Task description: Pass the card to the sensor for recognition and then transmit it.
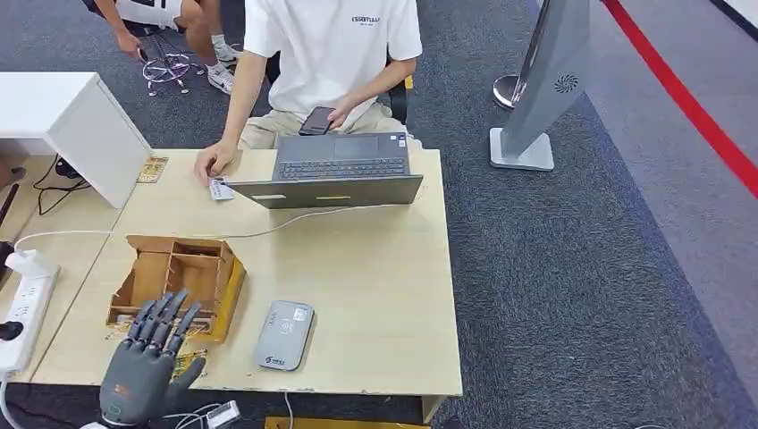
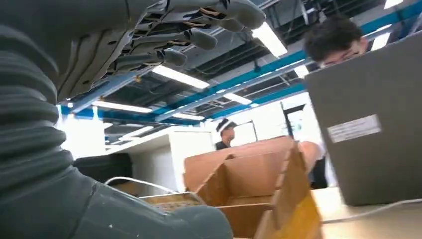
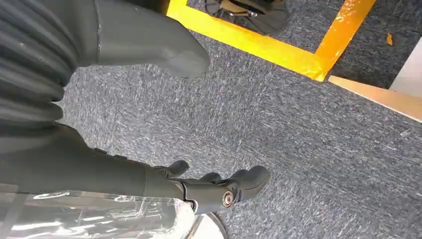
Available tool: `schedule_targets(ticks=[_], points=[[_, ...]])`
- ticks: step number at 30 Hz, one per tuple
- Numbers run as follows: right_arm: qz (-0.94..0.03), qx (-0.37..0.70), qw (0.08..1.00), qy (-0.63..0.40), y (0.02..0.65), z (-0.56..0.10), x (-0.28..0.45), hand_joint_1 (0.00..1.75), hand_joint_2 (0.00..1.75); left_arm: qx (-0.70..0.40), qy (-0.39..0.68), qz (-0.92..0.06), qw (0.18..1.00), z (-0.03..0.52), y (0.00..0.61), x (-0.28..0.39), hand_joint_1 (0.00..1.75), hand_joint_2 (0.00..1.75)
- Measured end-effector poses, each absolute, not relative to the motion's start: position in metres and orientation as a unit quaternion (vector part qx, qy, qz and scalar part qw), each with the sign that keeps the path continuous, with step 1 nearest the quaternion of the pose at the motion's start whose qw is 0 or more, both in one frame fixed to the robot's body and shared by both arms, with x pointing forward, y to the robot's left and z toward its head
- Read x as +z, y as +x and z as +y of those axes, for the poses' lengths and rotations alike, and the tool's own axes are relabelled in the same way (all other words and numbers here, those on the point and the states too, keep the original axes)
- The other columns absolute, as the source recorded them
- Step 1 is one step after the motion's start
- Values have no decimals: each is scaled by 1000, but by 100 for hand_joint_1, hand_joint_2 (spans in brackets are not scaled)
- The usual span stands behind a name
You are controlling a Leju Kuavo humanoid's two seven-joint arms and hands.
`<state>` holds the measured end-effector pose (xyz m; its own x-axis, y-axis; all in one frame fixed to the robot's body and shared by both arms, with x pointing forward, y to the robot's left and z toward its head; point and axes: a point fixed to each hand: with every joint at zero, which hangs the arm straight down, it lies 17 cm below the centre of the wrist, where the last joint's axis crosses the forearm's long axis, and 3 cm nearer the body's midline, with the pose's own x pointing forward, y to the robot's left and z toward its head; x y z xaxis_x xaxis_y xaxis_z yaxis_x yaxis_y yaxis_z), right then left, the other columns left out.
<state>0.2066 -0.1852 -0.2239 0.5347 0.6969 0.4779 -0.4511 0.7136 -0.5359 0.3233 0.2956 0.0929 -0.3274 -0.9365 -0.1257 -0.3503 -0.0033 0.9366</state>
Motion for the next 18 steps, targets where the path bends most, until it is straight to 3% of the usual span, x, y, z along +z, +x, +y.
schedule_targets(ticks=[18], points=[[-352, 344, 852, -176, 208, -182, -223, 0, 175, -483, 547, -584, 356, 368, 328, 66, 0, 175]])
